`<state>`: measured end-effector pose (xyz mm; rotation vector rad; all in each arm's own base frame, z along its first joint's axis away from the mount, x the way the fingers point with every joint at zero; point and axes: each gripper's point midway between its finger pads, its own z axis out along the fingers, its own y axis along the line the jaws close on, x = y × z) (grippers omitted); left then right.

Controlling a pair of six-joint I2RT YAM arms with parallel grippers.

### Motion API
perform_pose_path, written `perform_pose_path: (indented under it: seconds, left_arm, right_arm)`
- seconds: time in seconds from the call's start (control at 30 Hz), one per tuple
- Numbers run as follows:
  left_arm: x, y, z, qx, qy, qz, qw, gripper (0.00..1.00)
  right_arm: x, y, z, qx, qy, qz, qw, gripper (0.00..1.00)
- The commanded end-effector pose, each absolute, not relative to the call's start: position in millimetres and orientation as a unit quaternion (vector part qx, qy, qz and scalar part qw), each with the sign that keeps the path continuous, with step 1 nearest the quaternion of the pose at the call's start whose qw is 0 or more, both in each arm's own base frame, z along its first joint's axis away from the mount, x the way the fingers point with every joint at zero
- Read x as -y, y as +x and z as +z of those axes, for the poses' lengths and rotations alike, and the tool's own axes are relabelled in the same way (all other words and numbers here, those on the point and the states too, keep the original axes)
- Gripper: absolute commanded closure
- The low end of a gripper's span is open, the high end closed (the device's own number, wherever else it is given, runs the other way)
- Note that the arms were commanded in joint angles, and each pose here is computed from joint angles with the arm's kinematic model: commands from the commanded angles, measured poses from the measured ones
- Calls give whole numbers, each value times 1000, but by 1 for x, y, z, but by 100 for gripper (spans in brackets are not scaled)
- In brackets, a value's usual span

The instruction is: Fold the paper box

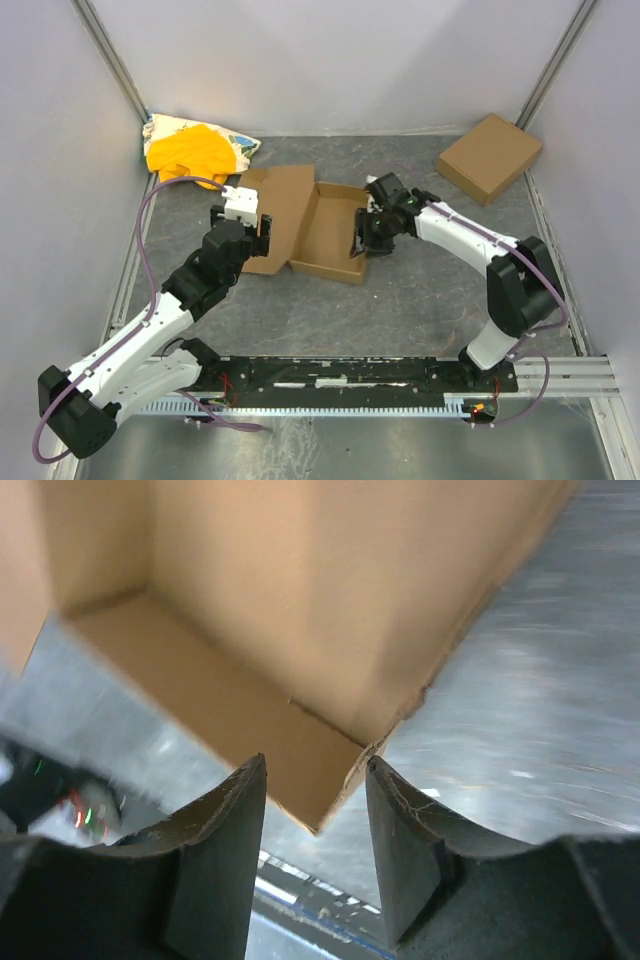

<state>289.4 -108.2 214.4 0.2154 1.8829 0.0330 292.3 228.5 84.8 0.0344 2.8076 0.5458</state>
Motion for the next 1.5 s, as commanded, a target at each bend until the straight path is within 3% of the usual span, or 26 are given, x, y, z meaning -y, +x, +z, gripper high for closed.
perform_pose_path:
  seconds: [0.0, 0.23, 0.33, 0.43, 0.6, 1.23, 1.47]
  left_arm:
    - [115, 294, 229, -791, 80, -13, 606, 21]
    - [112, 294, 229, -790, 75, -7, 608, 21]
    - [110, 294, 228, -791, 74, -3, 608, 21]
    - [110, 294, 227, -791, 75, -2, 608, 21]
    - [110, 295, 225, -792, 75, 1, 605, 21]
    - [117, 300, 216, -800, 86, -2, 594, 21]
    - [118, 300, 217, -797, 88, -8, 598, 26]
  right_arm:
    - [-300, 260, 155, -911, -147, 346, 168, 47]
    - [-216, 372, 194, -919, -143, 114, 348, 40]
    - [-227, 421, 200, -896, -189, 96, 391, 37]
    - [-259, 445, 179, -882, -261, 138, 366, 36]
    - [-296, 445, 138, -885, -325, 208, 263, 40]
    - [-283, 430, 91, -893, -348, 174, 226, 44]
    - [-278, 422, 75, -909, -329, 147, 210, 59]
